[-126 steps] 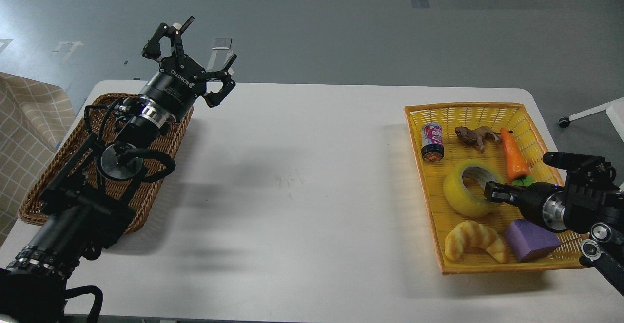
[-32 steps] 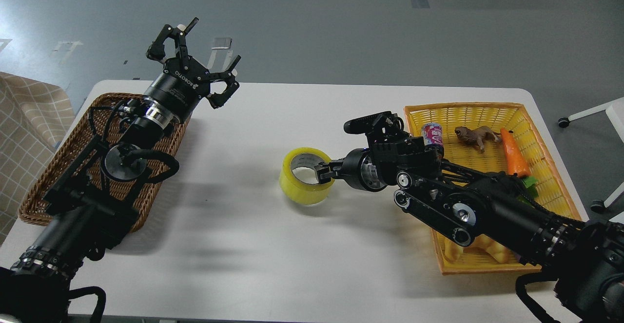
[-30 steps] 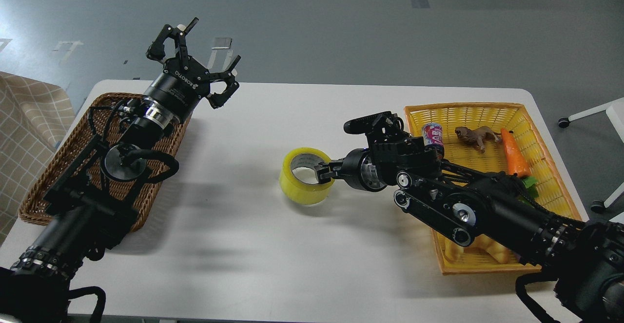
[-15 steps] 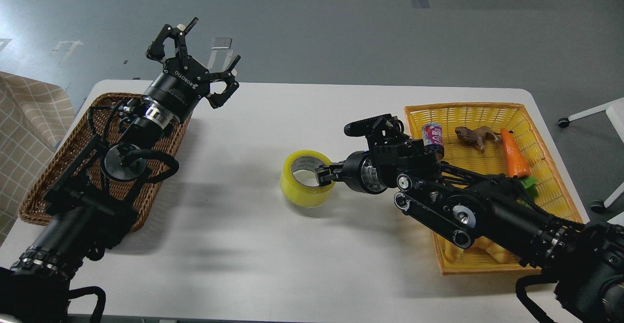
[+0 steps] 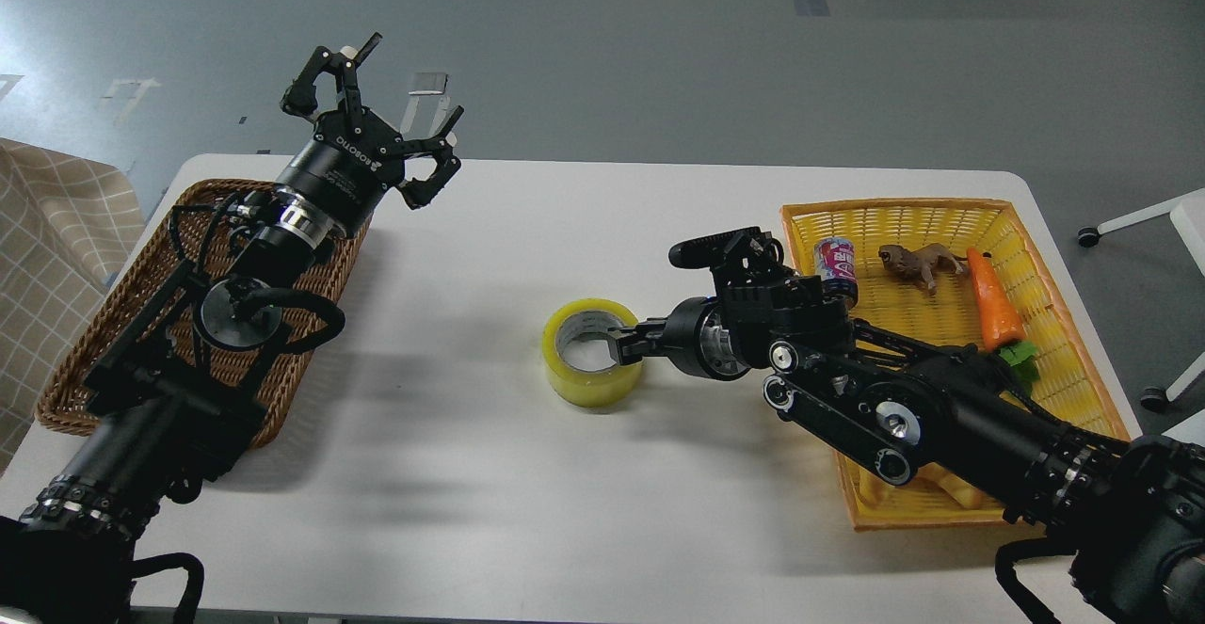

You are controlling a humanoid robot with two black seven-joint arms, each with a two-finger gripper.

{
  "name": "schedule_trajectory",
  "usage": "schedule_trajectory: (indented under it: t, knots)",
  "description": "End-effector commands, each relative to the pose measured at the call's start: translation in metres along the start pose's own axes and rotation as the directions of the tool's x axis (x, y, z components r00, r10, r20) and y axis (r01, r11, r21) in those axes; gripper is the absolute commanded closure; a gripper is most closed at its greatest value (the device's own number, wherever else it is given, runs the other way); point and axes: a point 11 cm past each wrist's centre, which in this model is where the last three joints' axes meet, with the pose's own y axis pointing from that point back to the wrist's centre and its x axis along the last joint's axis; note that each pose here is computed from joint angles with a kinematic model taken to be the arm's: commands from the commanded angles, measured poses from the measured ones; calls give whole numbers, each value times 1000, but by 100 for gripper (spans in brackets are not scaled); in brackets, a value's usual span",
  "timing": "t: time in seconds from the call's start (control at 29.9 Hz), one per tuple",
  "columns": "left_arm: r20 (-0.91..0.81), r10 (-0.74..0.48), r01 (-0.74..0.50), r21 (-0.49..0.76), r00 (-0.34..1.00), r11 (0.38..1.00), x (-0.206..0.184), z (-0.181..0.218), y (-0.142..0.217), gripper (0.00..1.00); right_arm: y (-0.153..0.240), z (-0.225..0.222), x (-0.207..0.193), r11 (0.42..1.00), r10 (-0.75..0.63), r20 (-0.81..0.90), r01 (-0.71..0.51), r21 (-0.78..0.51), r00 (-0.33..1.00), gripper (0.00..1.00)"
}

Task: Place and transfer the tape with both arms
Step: 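Open the right gripper and raise it back above the tray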

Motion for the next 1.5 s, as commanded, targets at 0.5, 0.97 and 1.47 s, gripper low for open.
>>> schedule_trajectory:
  t: [0.5,0.97,1.47]
  knots:
    - [7,4,-4,3,1000,1000,2,1,1,1,87,-6,96,922,256,324,-331,202,911,0]
    - [16,7,-7,3,1000,1000,3,5,3,1,195,110,135,583,158,952,-803,123,261,0]
    - [119,29,-30,3,992,1000,12,36,10,1,225,123,135,351,-245,968,-926,139,53,4]
